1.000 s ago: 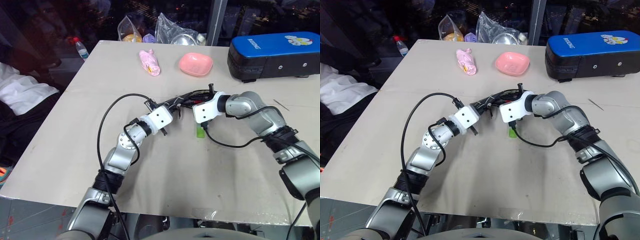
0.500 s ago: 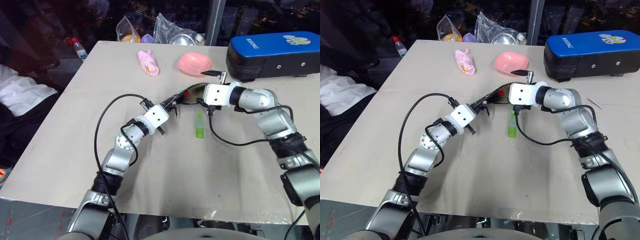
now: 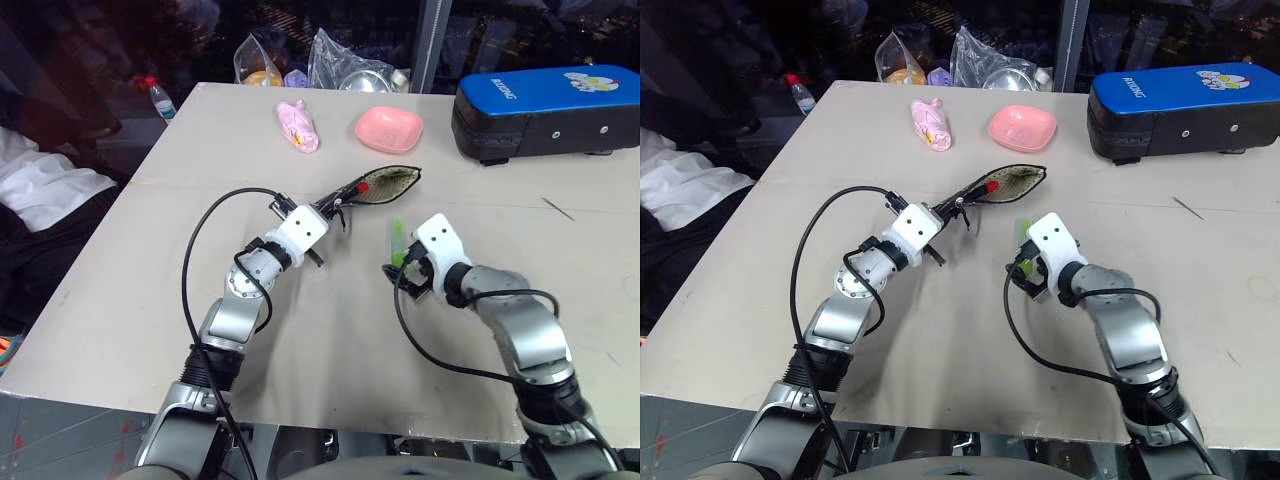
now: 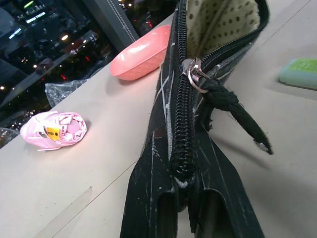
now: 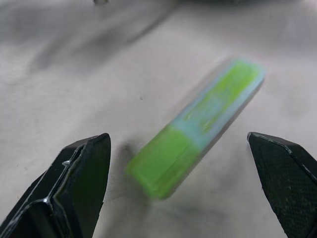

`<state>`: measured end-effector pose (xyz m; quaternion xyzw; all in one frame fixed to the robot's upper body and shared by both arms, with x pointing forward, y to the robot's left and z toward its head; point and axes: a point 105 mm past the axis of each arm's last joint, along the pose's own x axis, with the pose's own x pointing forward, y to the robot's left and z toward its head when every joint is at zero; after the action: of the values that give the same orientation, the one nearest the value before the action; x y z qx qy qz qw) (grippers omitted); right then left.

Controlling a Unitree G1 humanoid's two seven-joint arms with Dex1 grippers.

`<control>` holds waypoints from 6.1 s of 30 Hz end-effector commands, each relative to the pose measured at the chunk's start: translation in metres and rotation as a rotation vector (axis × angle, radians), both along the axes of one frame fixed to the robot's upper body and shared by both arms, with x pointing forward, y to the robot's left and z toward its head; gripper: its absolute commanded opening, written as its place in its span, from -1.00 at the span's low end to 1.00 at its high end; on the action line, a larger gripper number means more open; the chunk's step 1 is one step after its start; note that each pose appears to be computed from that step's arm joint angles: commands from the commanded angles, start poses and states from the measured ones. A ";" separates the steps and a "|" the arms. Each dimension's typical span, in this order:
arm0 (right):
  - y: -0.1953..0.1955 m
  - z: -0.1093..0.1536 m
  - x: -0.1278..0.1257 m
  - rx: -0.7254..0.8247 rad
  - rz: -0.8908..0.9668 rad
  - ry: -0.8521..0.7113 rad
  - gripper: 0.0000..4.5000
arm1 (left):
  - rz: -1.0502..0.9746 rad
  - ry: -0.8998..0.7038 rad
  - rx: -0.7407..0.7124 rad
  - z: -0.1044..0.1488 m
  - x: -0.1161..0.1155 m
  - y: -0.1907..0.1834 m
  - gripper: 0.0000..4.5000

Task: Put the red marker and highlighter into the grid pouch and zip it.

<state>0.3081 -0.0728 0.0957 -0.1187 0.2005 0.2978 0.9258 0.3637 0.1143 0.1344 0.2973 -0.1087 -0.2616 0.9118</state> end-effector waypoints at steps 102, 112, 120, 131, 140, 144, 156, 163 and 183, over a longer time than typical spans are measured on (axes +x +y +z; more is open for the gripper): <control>-0.009 0.058 -0.001 0.389 0.093 0.056 0.74 | -0.464 0.207 -0.198 -0.007 -0.019 -0.102 -1.00; -0.008 0.065 0.006 0.431 0.064 0.026 -0.99 | -0.473 0.222 -0.187 -0.010 -0.022 -0.101 -1.00; -0.019 0.067 0.011 0.465 0.000 0.014 -0.99 | -0.460 0.226 -0.178 -0.014 -0.022 -0.097 -1.00; -0.044 0.064 0.015 0.539 -0.167 0.028 -0.99 | -0.446 0.229 -0.171 -0.017 -0.022 -0.094 -1.00; -0.067 0.058 0.023 0.559 -0.340 0.038 -0.99 | -0.445 0.225 -0.166 -0.017 -0.022 -0.095 -1.00; -0.074 0.056 0.026 0.564 -0.402 0.034 -0.99 | -0.443 0.225 -0.164 -0.018 -0.021 -0.095 -1.00; -0.133 0.055 0.046 0.638 -0.805 -0.027 -0.99 | -0.434 0.224 -0.161 -0.019 -0.021 -0.094 -1.00; -0.150 0.051 0.048 0.647 -0.923 -0.036 -0.99 | -0.426 0.221 -0.154 -0.021 -0.020 -0.092 -1.00; -0.134 0.036 -0.004 0.136 -0.185 -0.229 0.88 | -0.561 0.129 -0.013 -0.021 -0.029 -0.099 -0.67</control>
<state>0.3099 -0.2217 0.1193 -0.0462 0.1255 0.1503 0.9795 0.3399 0.0214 0.1026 0.2260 -0.0991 -0.5065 0.8262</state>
